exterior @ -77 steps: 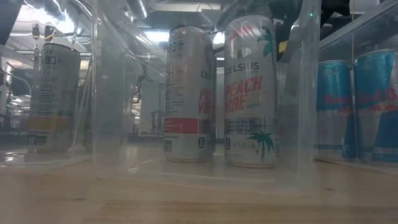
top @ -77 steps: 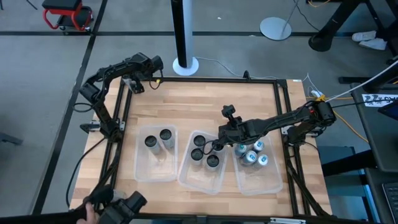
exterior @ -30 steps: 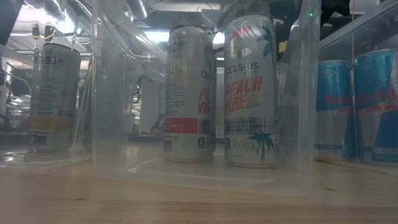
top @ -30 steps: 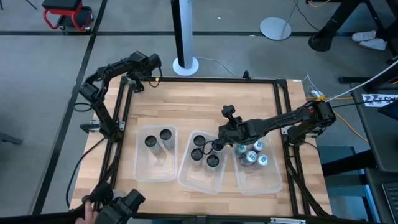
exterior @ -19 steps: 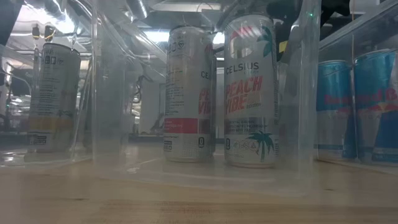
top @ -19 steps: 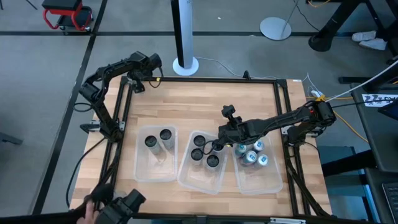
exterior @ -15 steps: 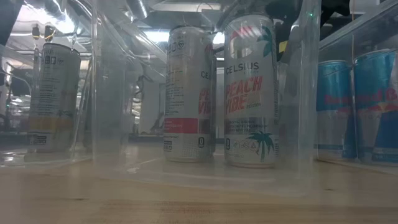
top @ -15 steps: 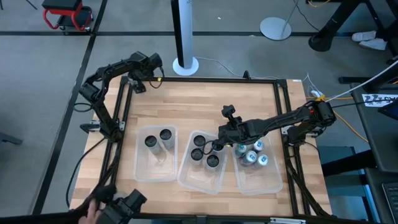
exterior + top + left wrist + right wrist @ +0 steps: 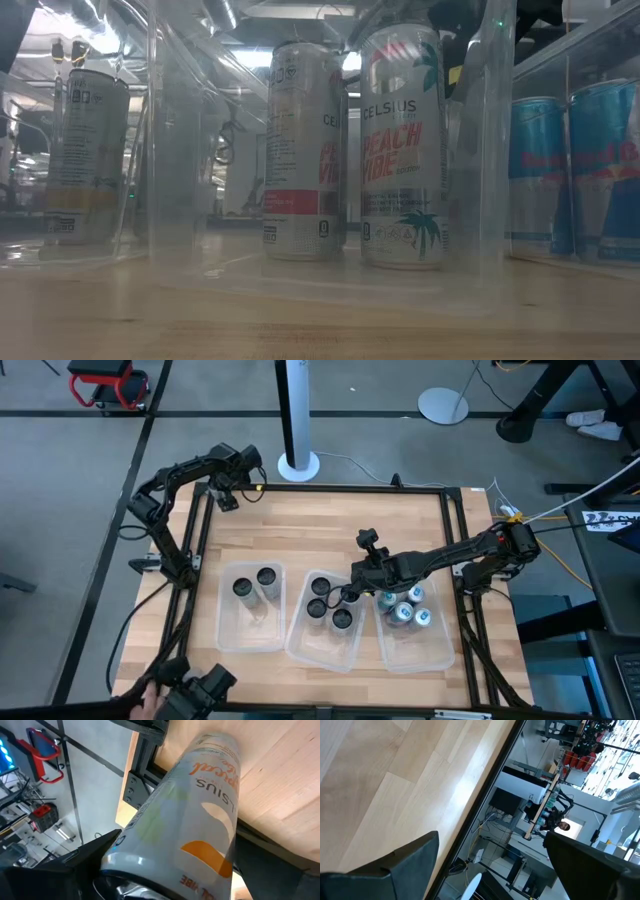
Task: Sort soda cans
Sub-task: Put the top white-yellow soda can into the left transparent bin
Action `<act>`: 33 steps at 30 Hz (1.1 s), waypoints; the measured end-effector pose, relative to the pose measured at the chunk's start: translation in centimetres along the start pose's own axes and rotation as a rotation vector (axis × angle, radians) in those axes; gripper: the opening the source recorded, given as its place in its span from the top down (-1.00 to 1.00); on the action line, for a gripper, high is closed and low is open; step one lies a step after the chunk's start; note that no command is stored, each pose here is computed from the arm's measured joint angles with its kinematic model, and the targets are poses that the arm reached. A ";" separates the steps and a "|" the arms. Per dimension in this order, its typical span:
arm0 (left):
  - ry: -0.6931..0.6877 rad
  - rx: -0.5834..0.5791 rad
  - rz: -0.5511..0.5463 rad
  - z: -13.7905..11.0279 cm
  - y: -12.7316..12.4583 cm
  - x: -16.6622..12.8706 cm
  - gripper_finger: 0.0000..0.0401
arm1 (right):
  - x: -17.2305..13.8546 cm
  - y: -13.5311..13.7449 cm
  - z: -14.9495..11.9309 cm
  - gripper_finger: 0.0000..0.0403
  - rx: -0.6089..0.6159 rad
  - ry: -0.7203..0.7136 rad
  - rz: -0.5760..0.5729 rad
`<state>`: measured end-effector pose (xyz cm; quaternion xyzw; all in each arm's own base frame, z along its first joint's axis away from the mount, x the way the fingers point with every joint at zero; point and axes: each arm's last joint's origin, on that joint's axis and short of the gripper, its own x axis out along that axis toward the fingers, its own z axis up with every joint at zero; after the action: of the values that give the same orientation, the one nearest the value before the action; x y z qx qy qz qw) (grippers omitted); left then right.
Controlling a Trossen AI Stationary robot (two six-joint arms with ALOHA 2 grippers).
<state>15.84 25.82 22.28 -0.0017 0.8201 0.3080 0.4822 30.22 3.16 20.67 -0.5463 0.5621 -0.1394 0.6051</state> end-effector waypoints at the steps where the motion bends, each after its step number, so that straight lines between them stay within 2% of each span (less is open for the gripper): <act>1: 0.001 -0.003 0.000 0.0 0.0 0.0 -0.78 | 0.0 0.0 0.0 -0.81 0.000 0.000 0.000; 5: 0.006 -0.005 0.000 -0.1 0.0 0.0 -0.67 | 0.0 0.0 0.0 -0.81 0.000 0.000 0.000; 10: 0.031 0.013 -0.004 -0.3 -0.3 -0.2 -0.39 | 0.0 0.0 0.0 -0.81 0.000 -0.001 0.001; 15: 0.046 0.014 0.002 -0.5 -1.0 -0.9 -0.33 | 0.0 0.0 0.0 -0.81 0.000 -0.002 0.003; 23: -0.067 -0.003 0.095 -2.6 -2.3 -5.1 -0.32 | 0.0 0.0 0.0 -0.81 0.000 -0.001 0.002; 33: -0.277 -0.036 0.170 -7.9 -5.3 -11.1 -0.32 | 0.0 0.0 0.0 -0.81 0.001 -0.001 0.000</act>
<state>17.09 14.25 31.16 0.1015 0.7372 0.3596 0.5629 30.23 3.15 20.68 -0.5458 0.5618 -0.1394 0.6058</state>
